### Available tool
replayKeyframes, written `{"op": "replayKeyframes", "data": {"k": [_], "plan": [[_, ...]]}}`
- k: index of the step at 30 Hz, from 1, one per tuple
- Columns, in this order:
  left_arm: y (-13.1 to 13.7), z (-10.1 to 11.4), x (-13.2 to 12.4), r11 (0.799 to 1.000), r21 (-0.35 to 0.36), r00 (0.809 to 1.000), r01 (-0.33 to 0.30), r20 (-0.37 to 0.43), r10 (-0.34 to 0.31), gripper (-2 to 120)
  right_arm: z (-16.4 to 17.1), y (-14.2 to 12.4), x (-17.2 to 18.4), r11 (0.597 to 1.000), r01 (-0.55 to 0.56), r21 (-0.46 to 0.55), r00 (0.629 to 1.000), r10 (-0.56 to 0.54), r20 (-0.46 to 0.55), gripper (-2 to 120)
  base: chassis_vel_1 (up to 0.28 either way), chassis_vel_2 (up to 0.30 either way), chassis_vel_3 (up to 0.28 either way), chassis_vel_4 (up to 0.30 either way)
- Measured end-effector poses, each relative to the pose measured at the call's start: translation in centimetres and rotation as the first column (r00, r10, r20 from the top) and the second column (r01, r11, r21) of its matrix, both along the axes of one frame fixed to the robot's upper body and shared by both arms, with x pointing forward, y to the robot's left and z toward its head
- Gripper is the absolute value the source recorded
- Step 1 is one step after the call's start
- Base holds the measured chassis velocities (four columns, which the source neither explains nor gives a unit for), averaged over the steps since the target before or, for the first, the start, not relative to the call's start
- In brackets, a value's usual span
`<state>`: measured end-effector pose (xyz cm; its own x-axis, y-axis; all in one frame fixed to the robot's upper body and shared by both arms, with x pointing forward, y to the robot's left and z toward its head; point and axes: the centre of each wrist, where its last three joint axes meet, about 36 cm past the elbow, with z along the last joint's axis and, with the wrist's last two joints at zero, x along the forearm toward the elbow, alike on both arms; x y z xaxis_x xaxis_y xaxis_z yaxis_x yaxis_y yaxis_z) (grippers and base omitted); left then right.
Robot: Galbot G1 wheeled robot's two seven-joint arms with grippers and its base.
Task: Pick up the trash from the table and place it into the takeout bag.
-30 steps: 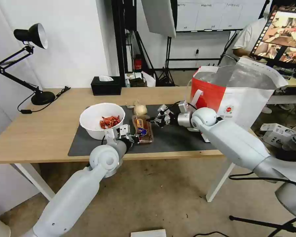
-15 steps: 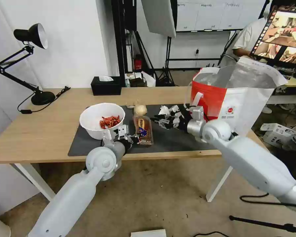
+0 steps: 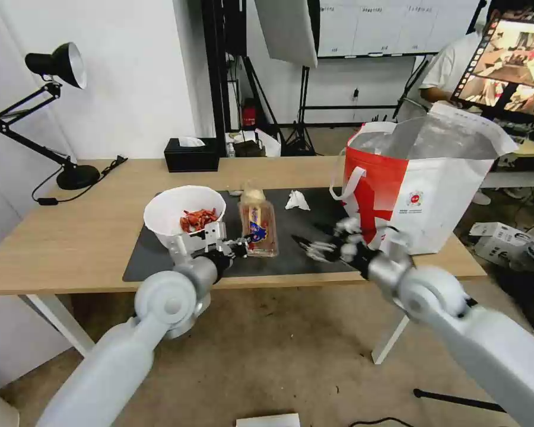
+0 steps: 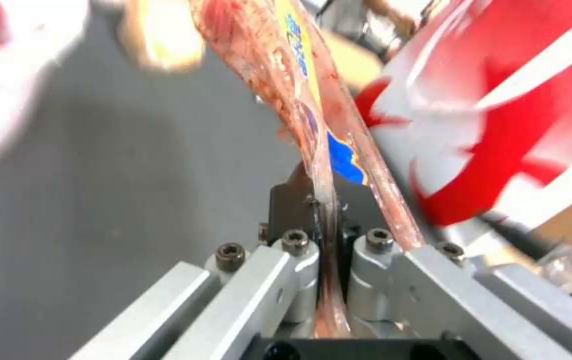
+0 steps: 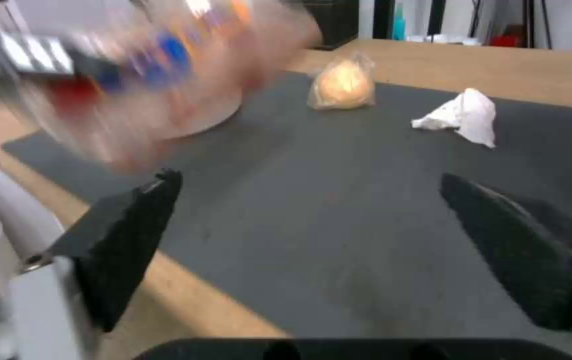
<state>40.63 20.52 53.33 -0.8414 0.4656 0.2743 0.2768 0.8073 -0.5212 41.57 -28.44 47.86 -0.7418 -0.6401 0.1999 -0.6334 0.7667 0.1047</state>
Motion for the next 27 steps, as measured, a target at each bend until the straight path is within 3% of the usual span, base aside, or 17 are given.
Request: {"op": "replayKeyframes", "data": {"k": [2,7,10,15,17,18,21,22,25,27], "plan": [[1.7,1.8,-2.2,1.0,-0.011,0.999,-0.025,0.044,0.026,0,-0.6,0.3,-1.1,1.0,-0.024,-0.018,1.0,0.025,0.009,100,0.0,0.0,0.0,0.0],[1.6,4.5,-2.1,0.999,-0.036,0.997,-0.006,0.081,0.009,0,-2.2,0.2,-3.9,0.999,-0.024,-0.045,1.0,0.024,0.013,100,0.0,0.0,0.0,0.0],[0.3,7.4,-0.3,0.999,-0.043,0.992,0.032,0.125,-0.026,0,-3.2,0.4,-5.9,0.999,-0.008,-0.053,1.0,0.008,0.016,100,0.0,0.0,0.0,0.0],[-1.7,10.3,2.8,0.997,-0.039,0.985,0.065,0.162,-0.058,0,-4.0,0.7,-7.3,0.998,0.008,-0.056,0.999,-0.006,0.033,100,0.0,0.0,0.0,0.0],[-4.1,12.9,4.8,0.994,-0.04,0.978,0.098,0.187,-0.089,0,-4.5,1.0,-8.1,0.998,0.021,-0.051,0.999,-0.019,0.044,100,0.0,0.0,0.0,0.0],[-4.1,12.9,4.8,0.994,-0.04,0.978,0.098,0.187,-0.089,0,-4.5,1.0,-8.1,0.998,0.021,-0.051,0.999,-0.019,0.044,100,0.0,0.0,0.0,0.0],[-8.8,15.9,6.9,0.985,-0.027,0.962,0.168,0.221,-0.158,0,-5.4,1.4,-9.3,0.998,0.055,-0.042,0.996,-0.052,0.079,100,0.0,0.0,0.0,0.0],[-8.8,15.9,6.9,0.985,-0.027,0.962,0.168,0.221,-0.158,0,-5.4,1.4,-9.3,0.998,0.055,-0.042,0.996,-0.052,0.079,100,0.0,0.0,0.0,0.0],[-13.1,17.6,8.6,0.977,-0.016,0.953,0.211,0.227,-0.202,0,-5.9,1.4,-11.2,0.994,0.101,-0.029,0.988,-0.097,0.122,100,0.0,0.0,0.0,0.0],[-14.2,18.1,9.2,0.977,-0.011,0.951,0.213,0.233,-0.205,0,-6.1,1.2,-12.0,0.993,0.117,-0.025,0.986,-0.113,0.127,100,0.0,0.0,0.0,0.0]]}}
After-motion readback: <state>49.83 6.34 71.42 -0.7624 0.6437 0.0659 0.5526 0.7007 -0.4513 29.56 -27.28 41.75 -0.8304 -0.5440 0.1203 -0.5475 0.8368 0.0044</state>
